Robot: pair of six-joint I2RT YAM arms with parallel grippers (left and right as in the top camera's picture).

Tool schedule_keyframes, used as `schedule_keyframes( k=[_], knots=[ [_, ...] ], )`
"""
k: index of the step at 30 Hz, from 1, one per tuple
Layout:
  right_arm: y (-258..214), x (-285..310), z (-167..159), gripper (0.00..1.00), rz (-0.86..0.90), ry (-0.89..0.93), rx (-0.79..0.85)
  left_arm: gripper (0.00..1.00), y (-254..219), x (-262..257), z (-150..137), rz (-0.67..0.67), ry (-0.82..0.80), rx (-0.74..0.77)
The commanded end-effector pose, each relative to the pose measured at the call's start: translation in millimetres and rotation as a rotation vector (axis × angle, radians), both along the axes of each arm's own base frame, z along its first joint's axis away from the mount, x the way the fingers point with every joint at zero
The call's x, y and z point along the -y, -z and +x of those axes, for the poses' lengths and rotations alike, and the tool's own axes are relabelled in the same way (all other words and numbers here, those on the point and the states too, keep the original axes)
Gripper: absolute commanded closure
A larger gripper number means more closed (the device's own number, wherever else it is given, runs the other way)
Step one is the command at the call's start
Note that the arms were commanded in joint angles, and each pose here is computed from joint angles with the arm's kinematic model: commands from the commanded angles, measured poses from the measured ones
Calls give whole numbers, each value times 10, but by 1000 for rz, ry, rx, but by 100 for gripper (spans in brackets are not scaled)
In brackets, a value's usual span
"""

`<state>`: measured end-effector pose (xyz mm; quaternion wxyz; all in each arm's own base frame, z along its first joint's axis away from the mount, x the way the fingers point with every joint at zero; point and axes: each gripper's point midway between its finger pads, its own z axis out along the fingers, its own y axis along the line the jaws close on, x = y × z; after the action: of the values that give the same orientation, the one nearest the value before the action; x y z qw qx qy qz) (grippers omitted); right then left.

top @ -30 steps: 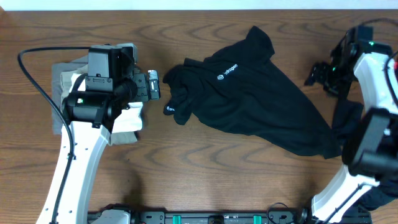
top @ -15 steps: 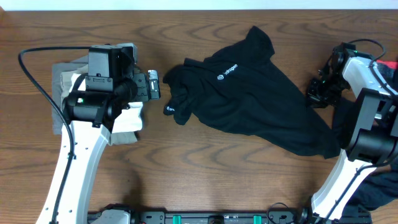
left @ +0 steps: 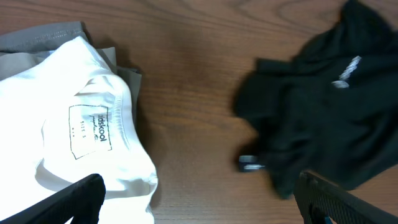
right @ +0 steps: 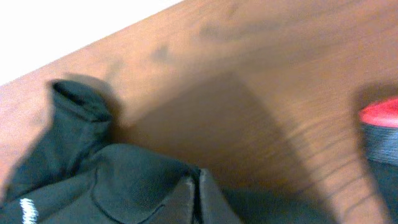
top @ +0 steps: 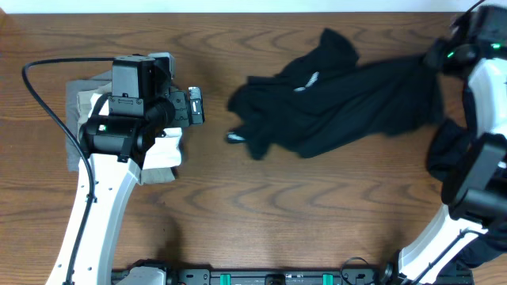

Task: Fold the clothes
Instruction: 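Release the black shirt and retract the right gripper to the right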

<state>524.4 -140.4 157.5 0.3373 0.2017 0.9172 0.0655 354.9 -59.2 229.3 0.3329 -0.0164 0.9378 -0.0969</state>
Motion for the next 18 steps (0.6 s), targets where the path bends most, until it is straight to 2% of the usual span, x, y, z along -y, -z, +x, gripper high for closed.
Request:
schedule_keyframes(
  k=[1,2,4,5,7,8,9,11,13,18],
  knots=[
    [63,181,-61,50,9,46,-18,2,-55,11,32,12,14,18],
    [117,215,-133,46,17,55,-50,2,-55,11,32,12,14,18],
    [200,291,-274,47,20,82,-107,2,-54,11,31,12,14,17],
    [242,356,-359,54,18,108,-140,2,-52,11,28,13,14,16],
    [325,541,-566,61,23,217,-211,2,-49,10,25,13,14,14],
    [369,649,-701,67,25,281,-253,2,-49,10,27,13,14,14],
    [418,751,-850,79,27,344,-299,2,-49,11,26,13,14,14],
    [509,869,-1115,97,55,443,-377,2,-47,11,27,13,14,14],
    [642,884,-1331,99,113,490,-443,2,-40,10,30,13,14,12],
    [1116,628,-1756,99,233,480,-597,2,3,15,61,14,14,3]
  ],
)
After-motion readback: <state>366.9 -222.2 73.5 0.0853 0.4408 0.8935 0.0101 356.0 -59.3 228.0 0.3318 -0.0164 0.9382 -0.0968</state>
